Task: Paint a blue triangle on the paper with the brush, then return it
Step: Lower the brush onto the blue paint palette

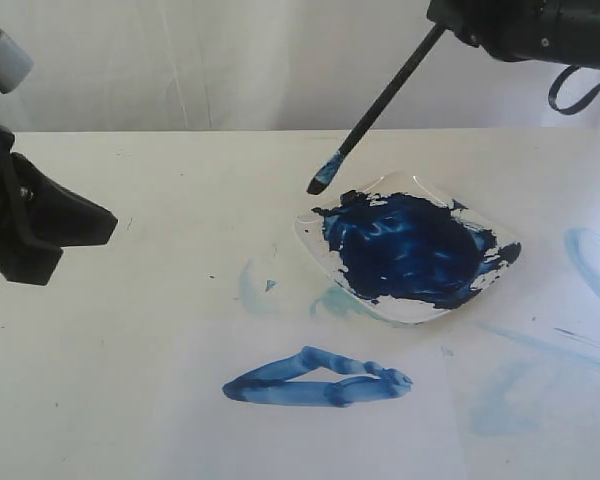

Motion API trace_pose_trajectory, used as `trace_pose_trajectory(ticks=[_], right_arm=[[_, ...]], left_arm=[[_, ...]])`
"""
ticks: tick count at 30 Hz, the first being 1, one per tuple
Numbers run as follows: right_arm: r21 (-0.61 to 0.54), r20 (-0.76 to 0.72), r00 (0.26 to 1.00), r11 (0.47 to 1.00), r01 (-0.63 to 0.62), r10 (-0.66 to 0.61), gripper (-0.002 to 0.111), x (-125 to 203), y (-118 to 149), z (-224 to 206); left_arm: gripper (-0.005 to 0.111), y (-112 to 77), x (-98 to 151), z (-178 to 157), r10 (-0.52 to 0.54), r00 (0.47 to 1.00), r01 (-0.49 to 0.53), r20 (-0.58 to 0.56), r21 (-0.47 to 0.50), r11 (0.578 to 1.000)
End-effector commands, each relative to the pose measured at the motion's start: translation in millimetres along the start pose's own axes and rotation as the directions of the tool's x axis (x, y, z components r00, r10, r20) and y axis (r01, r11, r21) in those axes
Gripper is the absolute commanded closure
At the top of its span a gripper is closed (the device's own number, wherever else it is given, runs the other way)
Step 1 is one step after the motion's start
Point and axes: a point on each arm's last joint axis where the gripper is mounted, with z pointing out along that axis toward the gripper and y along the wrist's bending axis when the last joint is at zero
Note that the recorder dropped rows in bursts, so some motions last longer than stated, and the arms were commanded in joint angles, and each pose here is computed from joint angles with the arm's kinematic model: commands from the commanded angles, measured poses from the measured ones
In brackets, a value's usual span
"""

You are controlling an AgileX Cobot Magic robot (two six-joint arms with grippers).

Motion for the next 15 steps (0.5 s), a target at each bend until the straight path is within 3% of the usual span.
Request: trace_pose_trajectory(ticks=[1,9,15], right_arm=[[-0.083,-0.106,0.982,0.983,-0.163,0.154,0.108,-6.8,-29.8,1.3],[0.098,-0.041,0.898,0.896,-0.433,0.438,0.108,-26.3,-96.2,-11.6],[0.255,-0.093,0.827,0.817,-0.518,0.554,0.108,-17.0,-151.3,-9.8]], left_arm=[[0.107,-3.3,0.9,0.2,-0.026,1.0,0.025,0.003,0.024,0.999],[0.107,-3.3,0.9,0.2,-0.026,1.0,0.026,0.003,0.024,0.999],[0.107,-2.6,4.1,3.2,-0.043,0.999,0.043,0.008,0.02,0.999]])
